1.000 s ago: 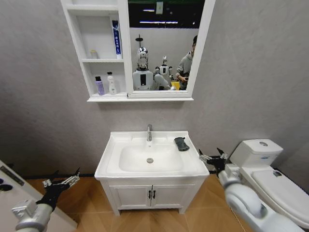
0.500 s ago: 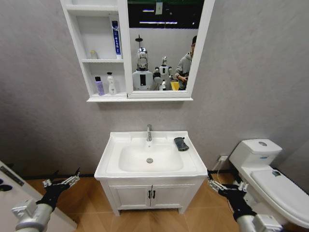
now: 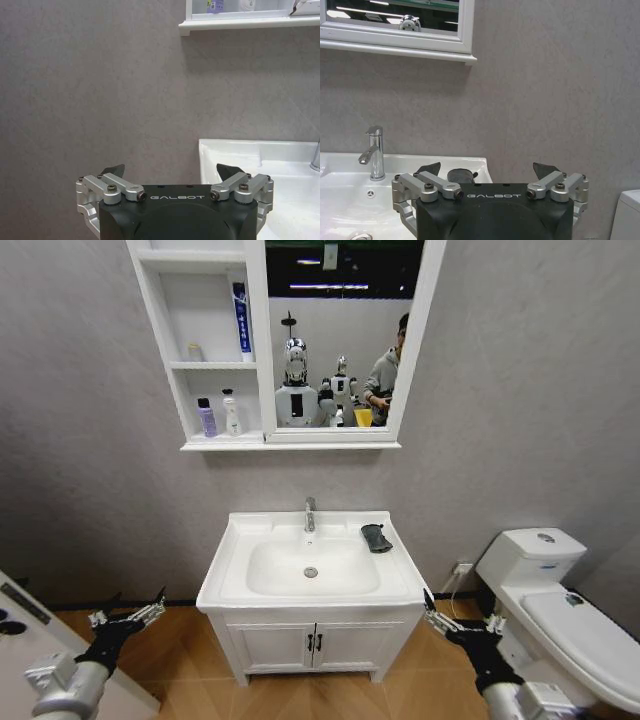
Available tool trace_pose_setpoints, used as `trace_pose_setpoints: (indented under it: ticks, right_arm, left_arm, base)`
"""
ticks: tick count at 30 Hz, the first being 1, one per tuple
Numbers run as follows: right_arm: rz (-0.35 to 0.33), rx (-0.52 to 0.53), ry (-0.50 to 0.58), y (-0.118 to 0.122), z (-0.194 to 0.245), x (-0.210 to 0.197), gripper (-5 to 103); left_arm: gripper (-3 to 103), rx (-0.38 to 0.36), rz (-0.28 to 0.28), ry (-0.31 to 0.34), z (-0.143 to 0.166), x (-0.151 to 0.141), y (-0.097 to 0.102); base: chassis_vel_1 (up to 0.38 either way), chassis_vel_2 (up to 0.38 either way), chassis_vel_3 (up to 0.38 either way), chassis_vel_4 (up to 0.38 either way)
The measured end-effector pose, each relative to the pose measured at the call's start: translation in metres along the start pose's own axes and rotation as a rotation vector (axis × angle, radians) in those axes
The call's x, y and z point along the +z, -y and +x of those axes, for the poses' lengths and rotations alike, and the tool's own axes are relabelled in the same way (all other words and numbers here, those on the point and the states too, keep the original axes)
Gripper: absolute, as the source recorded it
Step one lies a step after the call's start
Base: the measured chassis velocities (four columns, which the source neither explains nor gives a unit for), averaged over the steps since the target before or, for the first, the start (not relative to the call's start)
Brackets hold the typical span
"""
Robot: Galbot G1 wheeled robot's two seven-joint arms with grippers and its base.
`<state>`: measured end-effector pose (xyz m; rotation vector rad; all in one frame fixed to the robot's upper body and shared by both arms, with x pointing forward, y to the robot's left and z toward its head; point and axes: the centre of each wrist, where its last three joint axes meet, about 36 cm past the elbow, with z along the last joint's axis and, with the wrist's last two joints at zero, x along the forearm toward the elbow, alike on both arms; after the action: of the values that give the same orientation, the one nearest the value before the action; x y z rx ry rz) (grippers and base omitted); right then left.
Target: Move facial cleanser and shampoo from washbasin to cabinet, then wipe washbasin with towel.
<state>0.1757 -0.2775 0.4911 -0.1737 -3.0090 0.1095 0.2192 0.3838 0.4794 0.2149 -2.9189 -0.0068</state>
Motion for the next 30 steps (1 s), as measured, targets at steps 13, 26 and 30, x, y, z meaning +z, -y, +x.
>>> trace_pose_setpoints:
  ticks: [13, 26, 30]
  right_arm:
    - [-0.001, 0.000, -0.003, 0.0000, -0.0008, 0.0007, 100]
    - [-0.002, 0.001, -0.004, 0.0000, -0.0010, 0.0011, 100]
    - [-0.002, 0.001, -0.005, 0.0000, -0.0010, 0.0012, 100]
  left_arm:
    - [100, 0.000, 0.000, 0.000, 0.0000, 0.0000, 0.0000]
    - [100, 0.000, 0.000, 0.000, 0.0000, 0.0000, 0.0000]
    - [100, 0.000, 0.000, 0.000, 0.0000, 0.0000, 0.0000]
  base:
    - [0.000, 0.000, 0.000, 0.000]
    - [0.004, -0.002, -0.002, 0.002]
    - [0.078, -0.069, -0.061, 0.069]
